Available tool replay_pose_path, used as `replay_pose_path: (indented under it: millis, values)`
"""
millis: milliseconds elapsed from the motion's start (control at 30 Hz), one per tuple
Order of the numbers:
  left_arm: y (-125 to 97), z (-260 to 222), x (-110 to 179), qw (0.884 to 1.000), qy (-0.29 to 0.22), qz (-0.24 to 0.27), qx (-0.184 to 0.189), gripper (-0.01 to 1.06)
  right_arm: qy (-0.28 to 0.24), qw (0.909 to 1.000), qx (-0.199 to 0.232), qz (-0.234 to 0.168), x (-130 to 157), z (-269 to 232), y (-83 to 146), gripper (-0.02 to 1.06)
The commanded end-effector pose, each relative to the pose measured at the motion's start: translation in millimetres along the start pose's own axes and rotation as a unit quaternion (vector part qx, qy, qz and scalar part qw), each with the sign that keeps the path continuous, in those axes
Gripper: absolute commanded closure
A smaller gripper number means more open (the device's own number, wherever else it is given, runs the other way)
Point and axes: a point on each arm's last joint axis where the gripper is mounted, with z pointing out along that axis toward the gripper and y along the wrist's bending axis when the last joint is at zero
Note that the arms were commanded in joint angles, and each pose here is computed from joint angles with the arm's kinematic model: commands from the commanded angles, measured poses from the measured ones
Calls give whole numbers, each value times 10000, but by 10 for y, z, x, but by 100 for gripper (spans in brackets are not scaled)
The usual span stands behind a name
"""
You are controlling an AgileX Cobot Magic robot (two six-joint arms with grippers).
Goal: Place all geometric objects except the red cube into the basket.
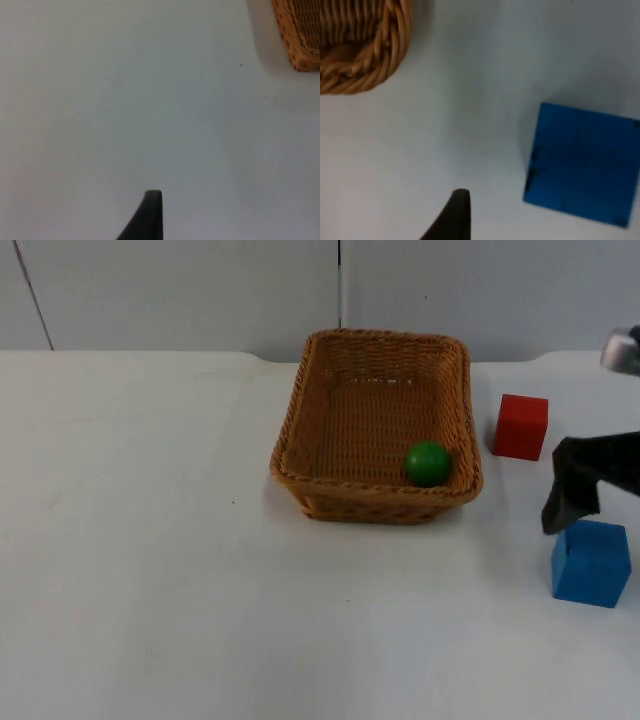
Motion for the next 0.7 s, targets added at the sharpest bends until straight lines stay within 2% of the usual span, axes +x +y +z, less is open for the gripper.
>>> replay_pose_path:
  millis: [0,167,267,300,333,367,400,467,533,633,667]
  values:
    - [-2,-3,4,10000,-37,-59,15,12,-168,9998,71,9,-3,148,53,9]
    - [-2,-3,4,10000,-37,-59,15,12,-134,9999,67,44,36,410,63,11]
    - [-2,-3,4,10000,-37,-59,15,12,-109,9999,77,-2,58,527,53,30]
    - [-2,-3,4,10000,-37,-59,15,12,-115,9999,73,45,59,540,53,40]
    - [-2,-3,4,10000,-37,-59,15,12,-115,9999,73,45,59,540,53,40]
    - [-2,-3,4,10000,-37,-59,15,12,-132,9999,66,66,56,539,54,53]
    - [-2,-3,4,10000,-37,-48,14,12,-162,9998,55,56,46,515,58,72]
    - [-2,-3,6,10000,-25,-19,16,12,-272,9996,15,14,12,419,72,101]
    - [-2,-3,8,10000,-15,-19,18,12,-358,9994,-17,-7,-14,325,83,104]
    - [-2,-3,8,10000,-15,-19,18,12,-724,9967,-122,-331,-97,-73,113,104]
    - [-2,-3,8,10000,-15,-19,18,12,-724,9967,-122,-331,-97,-73,113,104]
